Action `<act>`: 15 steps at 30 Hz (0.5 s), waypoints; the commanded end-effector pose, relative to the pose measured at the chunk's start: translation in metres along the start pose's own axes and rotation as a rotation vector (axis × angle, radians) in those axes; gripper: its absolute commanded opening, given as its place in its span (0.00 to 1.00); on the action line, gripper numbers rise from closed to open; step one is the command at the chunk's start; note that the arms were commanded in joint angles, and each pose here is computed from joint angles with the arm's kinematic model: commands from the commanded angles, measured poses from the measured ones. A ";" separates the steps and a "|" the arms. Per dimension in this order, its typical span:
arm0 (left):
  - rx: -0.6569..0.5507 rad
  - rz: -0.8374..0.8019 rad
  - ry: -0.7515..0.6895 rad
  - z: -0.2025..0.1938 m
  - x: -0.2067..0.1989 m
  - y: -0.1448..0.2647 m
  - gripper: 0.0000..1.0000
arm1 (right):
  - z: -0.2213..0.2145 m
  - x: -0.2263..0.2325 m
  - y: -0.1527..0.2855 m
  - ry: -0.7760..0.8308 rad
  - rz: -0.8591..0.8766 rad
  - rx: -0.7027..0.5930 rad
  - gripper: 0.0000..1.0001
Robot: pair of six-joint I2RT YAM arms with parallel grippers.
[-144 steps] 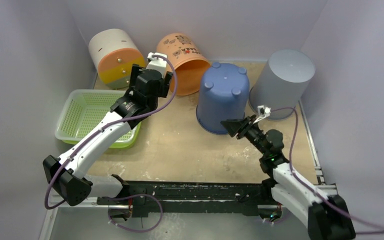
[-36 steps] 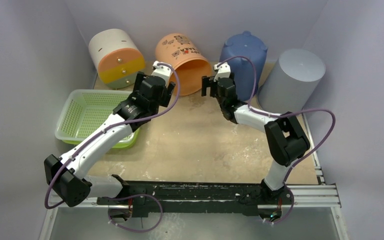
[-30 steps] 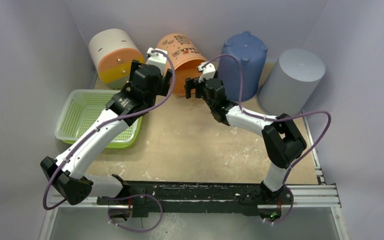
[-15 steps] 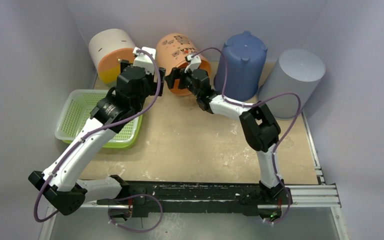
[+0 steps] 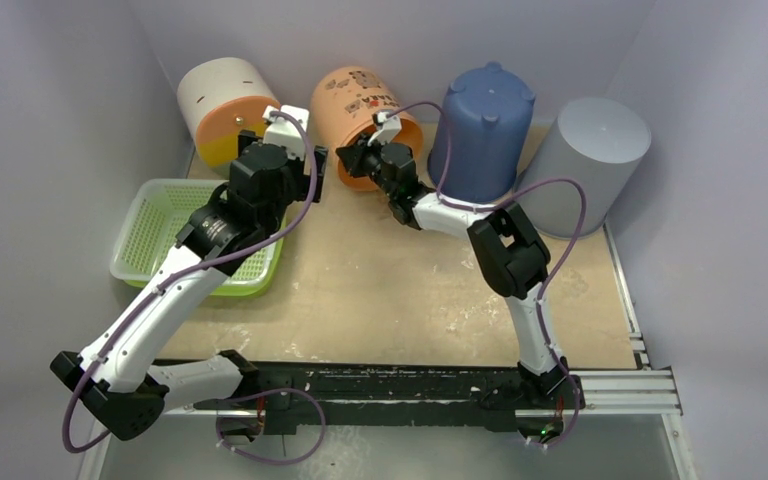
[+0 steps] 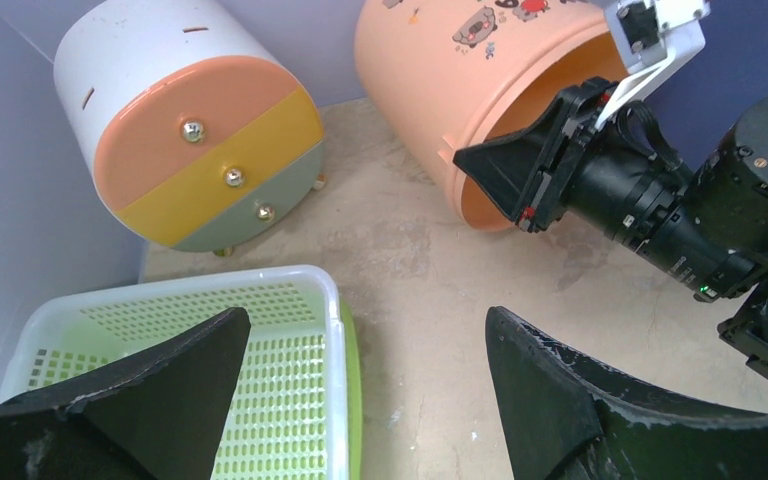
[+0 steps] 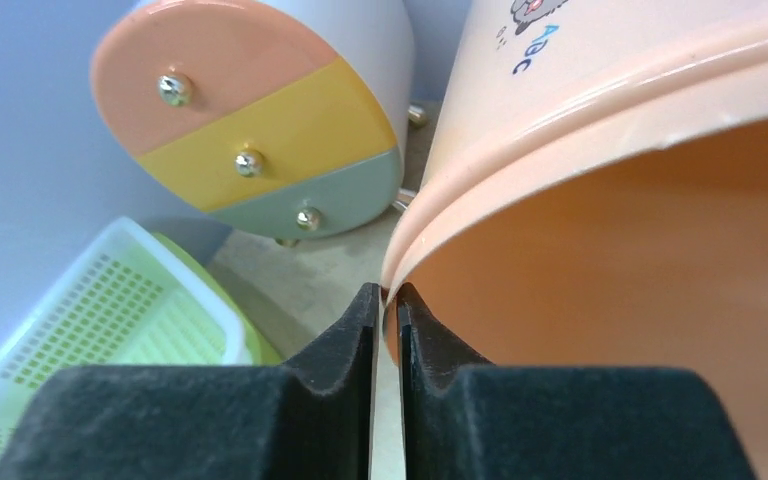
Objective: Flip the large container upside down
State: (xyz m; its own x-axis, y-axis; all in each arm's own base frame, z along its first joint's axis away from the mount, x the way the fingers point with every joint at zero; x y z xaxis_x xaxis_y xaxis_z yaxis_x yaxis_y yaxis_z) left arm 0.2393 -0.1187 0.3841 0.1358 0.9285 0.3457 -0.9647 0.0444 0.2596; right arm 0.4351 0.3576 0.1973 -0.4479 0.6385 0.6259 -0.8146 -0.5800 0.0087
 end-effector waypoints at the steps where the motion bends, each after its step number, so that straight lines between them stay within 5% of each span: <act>1: -0.035 0.014 0.030 0.003 0.007 0.008 0.85 | 0.019 0.017 -0.001 -0.033 0.091 -0.085 0.05; 15: -0.067 0.028 0.061 0.014 0.016 0.018 0.85 | 0.028 0.041 0.088 -0.029 0.093 -0.099 0.00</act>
State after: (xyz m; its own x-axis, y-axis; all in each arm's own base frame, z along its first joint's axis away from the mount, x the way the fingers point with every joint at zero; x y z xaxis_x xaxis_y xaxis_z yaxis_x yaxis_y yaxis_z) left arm 0.2320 -0.1132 0.3857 0.1318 0.9312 0.3400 -0.9670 0.0454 0.2506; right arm 0.3849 0.3317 0.1829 -0.4487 0.6154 0.6480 -0.7996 -0.6003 0.0164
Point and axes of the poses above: each gripper's point midway between its finger pads, its own y axis back along the fingers, its own x axis along the line the jaws close on, z = x × y, the point moved 9 cm from there along y, back along the fingers, and after that the axes turned 11 degrees about -y, right-handed, at the moved point
